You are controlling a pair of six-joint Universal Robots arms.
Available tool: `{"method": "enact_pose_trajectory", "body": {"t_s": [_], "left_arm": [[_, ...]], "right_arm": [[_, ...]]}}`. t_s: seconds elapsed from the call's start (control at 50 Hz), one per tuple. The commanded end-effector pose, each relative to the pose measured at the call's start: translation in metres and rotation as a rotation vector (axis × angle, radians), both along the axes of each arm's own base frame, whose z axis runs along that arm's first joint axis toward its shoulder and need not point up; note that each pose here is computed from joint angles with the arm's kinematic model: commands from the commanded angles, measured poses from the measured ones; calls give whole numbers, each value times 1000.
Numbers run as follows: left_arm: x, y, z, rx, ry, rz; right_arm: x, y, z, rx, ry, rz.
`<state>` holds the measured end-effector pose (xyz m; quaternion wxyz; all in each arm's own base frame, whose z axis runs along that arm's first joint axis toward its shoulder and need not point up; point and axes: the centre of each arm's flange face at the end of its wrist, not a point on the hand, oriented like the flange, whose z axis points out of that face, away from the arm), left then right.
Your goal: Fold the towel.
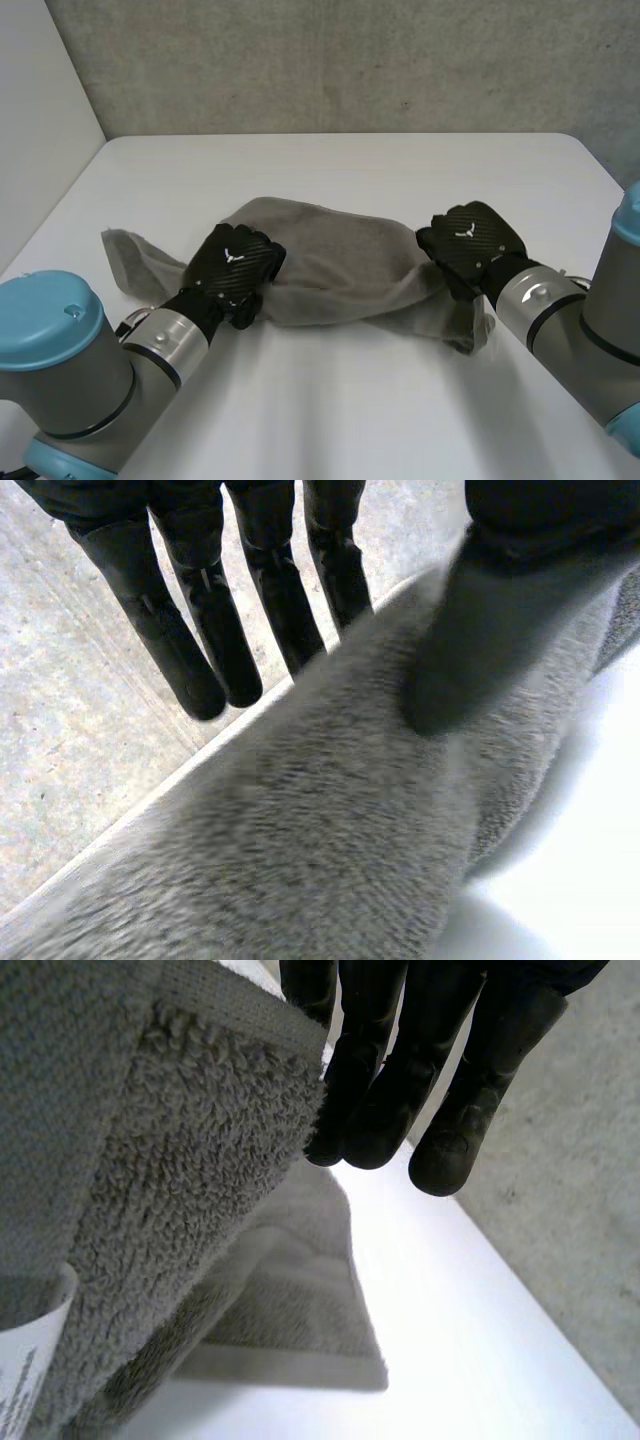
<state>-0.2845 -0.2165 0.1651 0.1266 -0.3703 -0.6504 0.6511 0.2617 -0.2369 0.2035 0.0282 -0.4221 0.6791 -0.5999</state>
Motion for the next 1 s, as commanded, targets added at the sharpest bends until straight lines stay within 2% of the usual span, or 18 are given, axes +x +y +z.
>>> {"method": "enact_pose_trajectory", "body": {"t_s": [0.02,0.12,0.28,0.4,0.54,0.7,1.0], "left_arm": [[3,-4,1,0,-6,15],[12,-13,2,1,-9,50],[49,-51,-1,11,-15,183],[65,-69,-5,2,-41,185],[86,-89,-21,-14,-149,179],[88,-77,-36,81,-228,153],[93,-63,-32,141,-234,162]], "right_arm": [[-6,-2,-15,35,34,-61],[-13,-8,-18,41,45,-101],[-22,-14,-21,48,53,-133],[-24,-12,-23,56,58,-134],[-23,-11,-27,63,64,-133],[-24,-12,-28,64,65,-139],[-26,-10,-29,92,63,-151]]}}
